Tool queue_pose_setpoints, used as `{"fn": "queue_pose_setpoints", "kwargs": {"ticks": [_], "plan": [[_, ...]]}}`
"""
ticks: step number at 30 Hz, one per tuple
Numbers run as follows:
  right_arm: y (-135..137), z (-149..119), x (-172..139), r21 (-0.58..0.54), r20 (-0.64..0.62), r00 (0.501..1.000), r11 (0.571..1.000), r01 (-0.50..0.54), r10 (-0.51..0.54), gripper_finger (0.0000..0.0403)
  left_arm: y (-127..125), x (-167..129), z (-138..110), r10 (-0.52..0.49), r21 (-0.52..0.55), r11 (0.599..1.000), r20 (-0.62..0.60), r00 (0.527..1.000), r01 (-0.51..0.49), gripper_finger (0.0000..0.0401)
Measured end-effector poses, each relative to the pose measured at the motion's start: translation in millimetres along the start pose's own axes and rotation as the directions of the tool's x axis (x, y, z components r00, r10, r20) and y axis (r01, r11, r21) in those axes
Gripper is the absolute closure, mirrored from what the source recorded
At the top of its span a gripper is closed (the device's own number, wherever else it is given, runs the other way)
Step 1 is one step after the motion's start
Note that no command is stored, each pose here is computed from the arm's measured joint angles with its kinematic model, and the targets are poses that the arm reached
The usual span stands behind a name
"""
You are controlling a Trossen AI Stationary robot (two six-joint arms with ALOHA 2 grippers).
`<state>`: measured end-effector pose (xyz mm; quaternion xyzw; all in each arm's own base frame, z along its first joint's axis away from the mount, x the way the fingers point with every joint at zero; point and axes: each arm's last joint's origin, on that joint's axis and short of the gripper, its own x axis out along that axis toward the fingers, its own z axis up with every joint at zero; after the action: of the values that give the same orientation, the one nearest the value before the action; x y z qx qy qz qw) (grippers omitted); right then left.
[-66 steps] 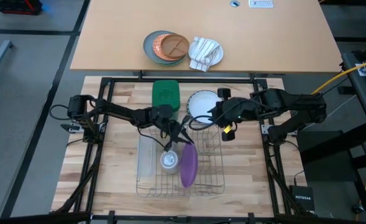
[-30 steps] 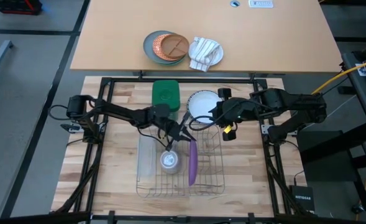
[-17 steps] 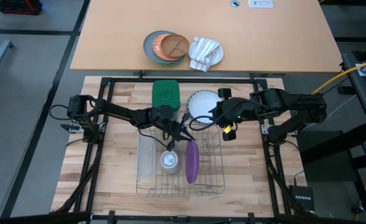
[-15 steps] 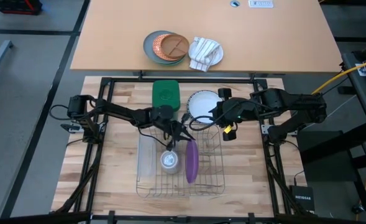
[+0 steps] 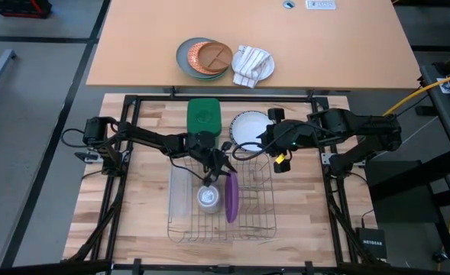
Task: Sort dishes
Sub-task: Put the purple plate into the dish rack, then put the white plate into the dish rack
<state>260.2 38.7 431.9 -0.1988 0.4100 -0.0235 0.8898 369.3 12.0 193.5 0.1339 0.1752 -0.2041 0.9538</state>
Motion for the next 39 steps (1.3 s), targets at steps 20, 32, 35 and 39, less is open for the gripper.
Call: {"fn": "queue_pose_setpoints", "kwargs": {"ticks": [20, 32, 35, 39], "plan": [[-5.4, -5.1, 0.1, -0.038, -0.063, 0.992, 0.993, 0.111, -0.114, 0.0285, -5.4, -41.6, 32.0, -0.007, -0.151, 0.989, -0.019, 1.000, 0.004, 0.0253], [-97.9, -57.9, -2.1, 0.222, -0.213, 0.970, 0.961, 0.164, -0.117, 0.0285, -4.3, -69.3, 56.7, 0.144, -0.098, 0.985, 0.021, 0.989, -0.142, 0.0253], [-127.3, -79.0, -2.9, 0.356, -0.197, 0.979, 0.926, 0.128, -0.059, 0.0285, -2.7, -72.9, 58.9, 0.216, -0.096, 0.972, 0.007, 0.976, -0.214, 0.0253], [-161.6, -112.7, 8.1, 0.512, -0.142, 0.989, 0.852, 0.103, -0.034, 0.0285, -1.9, -73.1, 58.3, 0.245, -0.113, 0.963, -0.009, 0.969, -0.245, 0.0253]]}}
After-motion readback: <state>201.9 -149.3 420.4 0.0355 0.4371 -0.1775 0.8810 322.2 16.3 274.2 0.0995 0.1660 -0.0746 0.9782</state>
